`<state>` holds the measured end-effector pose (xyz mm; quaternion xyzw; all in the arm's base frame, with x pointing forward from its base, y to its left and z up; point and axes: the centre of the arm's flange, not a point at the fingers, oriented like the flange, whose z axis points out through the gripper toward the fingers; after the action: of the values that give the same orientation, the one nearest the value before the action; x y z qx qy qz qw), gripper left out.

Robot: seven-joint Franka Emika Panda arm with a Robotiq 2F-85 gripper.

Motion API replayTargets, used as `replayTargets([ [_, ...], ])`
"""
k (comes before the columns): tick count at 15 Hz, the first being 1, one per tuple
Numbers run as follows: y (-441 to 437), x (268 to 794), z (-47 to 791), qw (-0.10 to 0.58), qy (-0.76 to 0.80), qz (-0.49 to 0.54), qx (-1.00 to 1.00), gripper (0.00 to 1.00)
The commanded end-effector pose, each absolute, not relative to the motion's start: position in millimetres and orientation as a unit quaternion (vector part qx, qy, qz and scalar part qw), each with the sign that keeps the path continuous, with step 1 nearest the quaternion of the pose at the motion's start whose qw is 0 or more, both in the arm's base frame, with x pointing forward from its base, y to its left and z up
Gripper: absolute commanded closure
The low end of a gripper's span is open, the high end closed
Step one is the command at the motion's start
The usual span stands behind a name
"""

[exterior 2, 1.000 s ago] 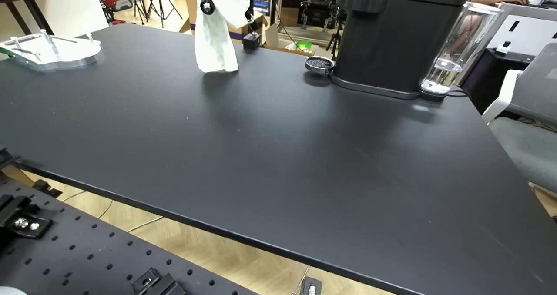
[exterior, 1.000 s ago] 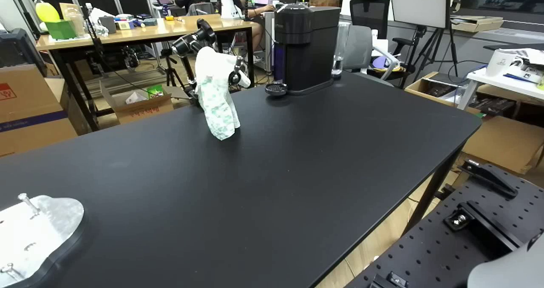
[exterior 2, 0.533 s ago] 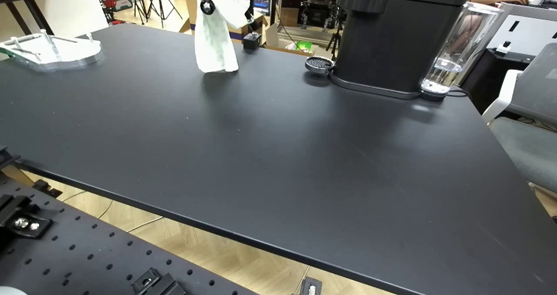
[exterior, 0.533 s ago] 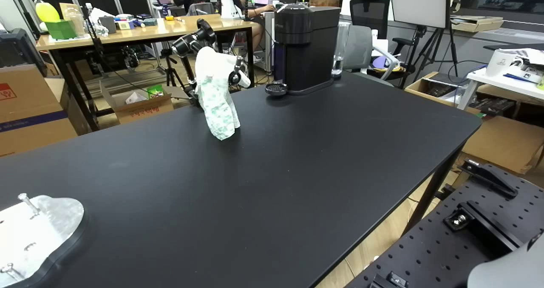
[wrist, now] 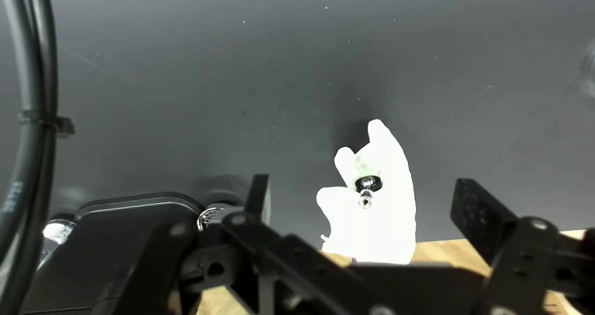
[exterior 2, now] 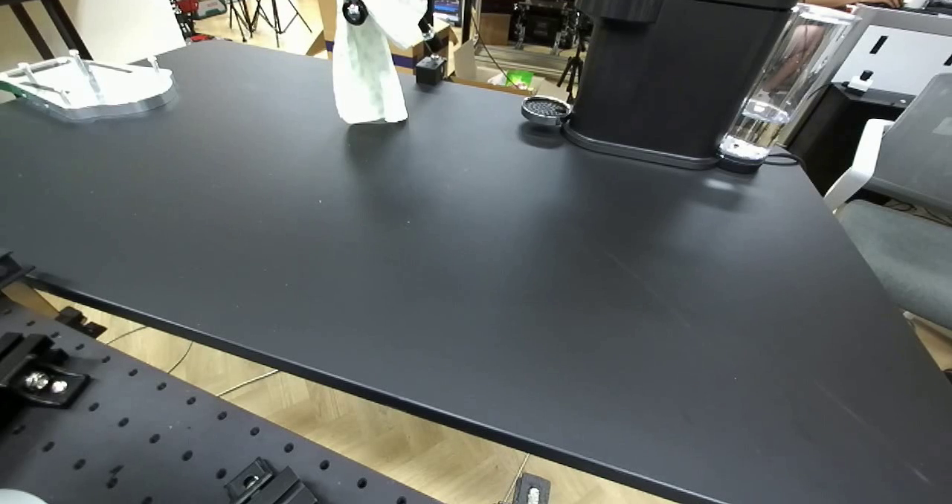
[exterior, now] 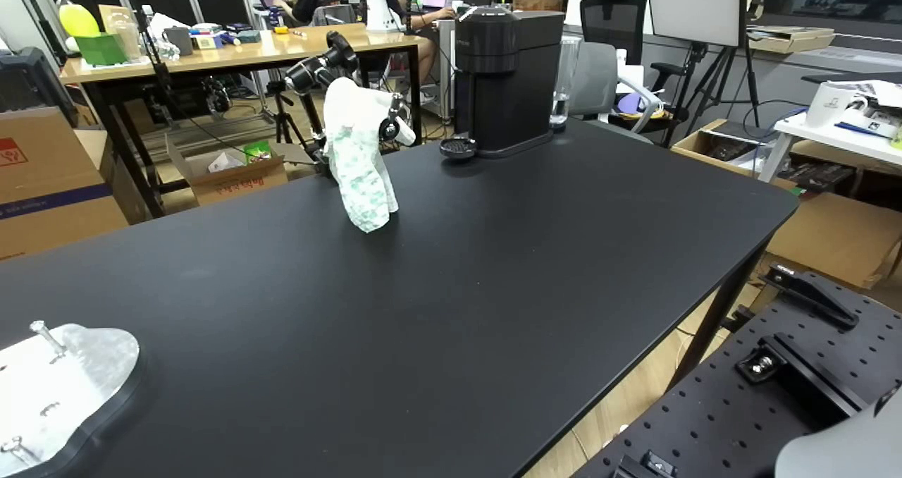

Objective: Take the cloth and put it on the table

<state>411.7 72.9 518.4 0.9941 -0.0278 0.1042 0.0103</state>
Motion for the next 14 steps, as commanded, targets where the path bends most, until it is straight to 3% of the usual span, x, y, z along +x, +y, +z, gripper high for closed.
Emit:
replayTargets([
  [1,61,462,509,-0.015,0.029,0.095,0.995,0.0],
  [9,58,555,472,-0.048,0.235,0.035,0.97,0.0],
  [10,57,523,465,-0.051,0.206,0.057,0.976,0.0],
  [14,60,545,455,-0.054,0.228,0.038,0.971,0.0],
])
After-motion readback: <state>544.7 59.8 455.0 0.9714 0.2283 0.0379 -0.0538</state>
